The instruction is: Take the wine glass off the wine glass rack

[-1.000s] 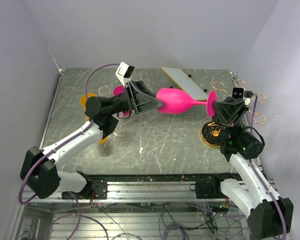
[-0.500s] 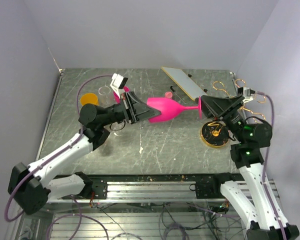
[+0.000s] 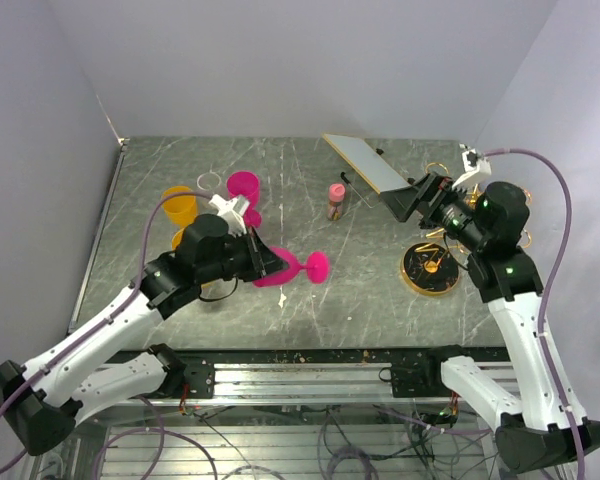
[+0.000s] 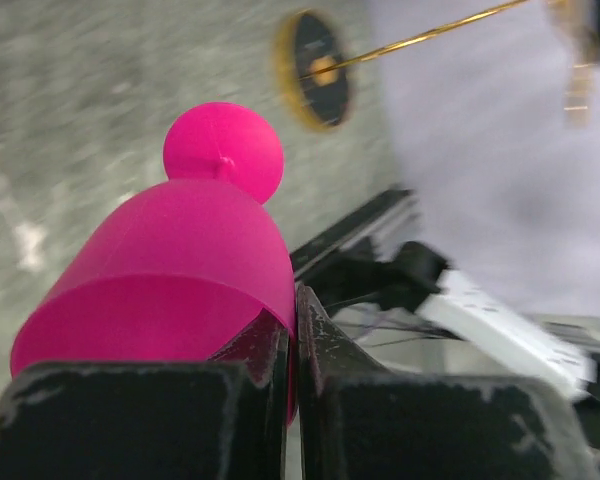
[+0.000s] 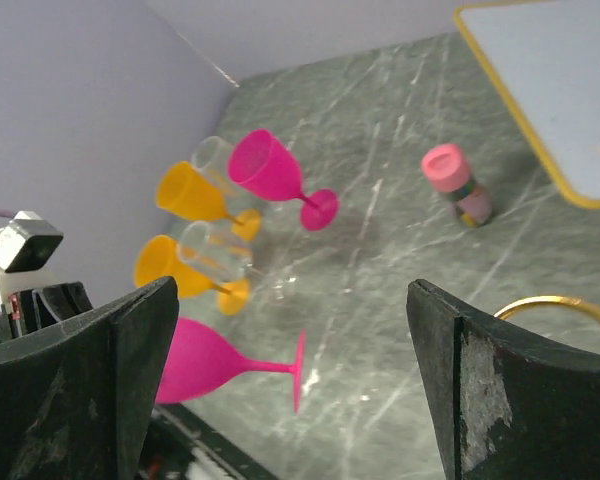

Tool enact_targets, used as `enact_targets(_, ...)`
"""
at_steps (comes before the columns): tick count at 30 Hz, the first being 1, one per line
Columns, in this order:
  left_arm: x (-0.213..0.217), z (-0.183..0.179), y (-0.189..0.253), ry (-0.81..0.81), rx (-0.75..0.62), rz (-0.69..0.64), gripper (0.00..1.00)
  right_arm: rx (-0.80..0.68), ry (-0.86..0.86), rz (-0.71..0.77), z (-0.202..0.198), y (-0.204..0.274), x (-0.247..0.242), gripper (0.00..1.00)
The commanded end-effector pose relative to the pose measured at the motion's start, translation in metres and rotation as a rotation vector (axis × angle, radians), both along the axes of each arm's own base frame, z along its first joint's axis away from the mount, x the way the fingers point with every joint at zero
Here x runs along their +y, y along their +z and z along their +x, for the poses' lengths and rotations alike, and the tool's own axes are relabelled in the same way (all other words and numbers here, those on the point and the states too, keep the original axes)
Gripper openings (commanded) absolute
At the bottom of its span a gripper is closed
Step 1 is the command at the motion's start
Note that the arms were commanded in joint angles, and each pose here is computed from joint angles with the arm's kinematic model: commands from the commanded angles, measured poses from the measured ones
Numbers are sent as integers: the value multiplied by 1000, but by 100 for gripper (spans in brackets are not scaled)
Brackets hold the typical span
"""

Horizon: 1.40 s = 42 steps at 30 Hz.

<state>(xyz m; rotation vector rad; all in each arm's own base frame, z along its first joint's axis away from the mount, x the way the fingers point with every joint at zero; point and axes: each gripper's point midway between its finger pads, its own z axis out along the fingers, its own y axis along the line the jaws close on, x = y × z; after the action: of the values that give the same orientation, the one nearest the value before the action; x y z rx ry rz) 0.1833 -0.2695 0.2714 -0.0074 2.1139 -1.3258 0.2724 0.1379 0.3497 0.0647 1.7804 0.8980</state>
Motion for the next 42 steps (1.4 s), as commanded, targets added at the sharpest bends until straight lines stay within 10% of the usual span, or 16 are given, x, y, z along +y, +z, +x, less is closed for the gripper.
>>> enact_targets(1, 39, 2, -55, 90, 69, 391, 7, -93, -13, -258, -1, 11, -19, 97)
enact_targets(14, 90, 26, -107, 77, 141, 1086, 8, -95, -143, -448, -9, 29, -56, 100)
enact_targets(32, 79, 11, -129, -20, 183, 1041, 23, -98, -163, -448, -30, 40, -63, 100)
enact_targets(42, 87, 22, -101, 52, 113, 1045, 65, -111, -132, -448, -33, 42, -58, 100)
